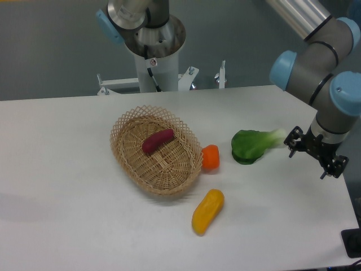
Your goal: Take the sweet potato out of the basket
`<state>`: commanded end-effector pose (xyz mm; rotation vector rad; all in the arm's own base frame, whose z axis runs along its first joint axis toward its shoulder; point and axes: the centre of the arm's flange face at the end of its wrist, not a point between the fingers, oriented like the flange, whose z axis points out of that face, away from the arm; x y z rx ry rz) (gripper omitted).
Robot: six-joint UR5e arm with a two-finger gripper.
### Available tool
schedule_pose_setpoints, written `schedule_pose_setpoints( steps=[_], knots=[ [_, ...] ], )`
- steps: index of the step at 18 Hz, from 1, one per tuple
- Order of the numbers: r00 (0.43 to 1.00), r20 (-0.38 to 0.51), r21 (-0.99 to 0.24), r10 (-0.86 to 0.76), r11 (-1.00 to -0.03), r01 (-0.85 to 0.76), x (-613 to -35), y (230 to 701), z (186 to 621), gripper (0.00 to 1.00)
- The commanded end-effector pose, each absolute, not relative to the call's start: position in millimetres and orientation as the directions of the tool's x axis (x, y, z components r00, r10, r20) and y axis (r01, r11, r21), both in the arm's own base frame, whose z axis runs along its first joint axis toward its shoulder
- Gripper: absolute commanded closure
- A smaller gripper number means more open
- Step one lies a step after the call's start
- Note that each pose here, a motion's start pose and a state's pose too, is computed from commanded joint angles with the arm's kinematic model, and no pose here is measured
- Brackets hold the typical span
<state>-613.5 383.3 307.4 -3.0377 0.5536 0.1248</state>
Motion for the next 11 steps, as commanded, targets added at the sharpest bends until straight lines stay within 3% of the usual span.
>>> schedule_pose_setpoints(
  steps=[11],
  knots=[
    [0.938, -0.085, -0.04, -0.336, -0.94, -0.34, -610.9, 382.6, 307.9, 0.0]
  ],
)
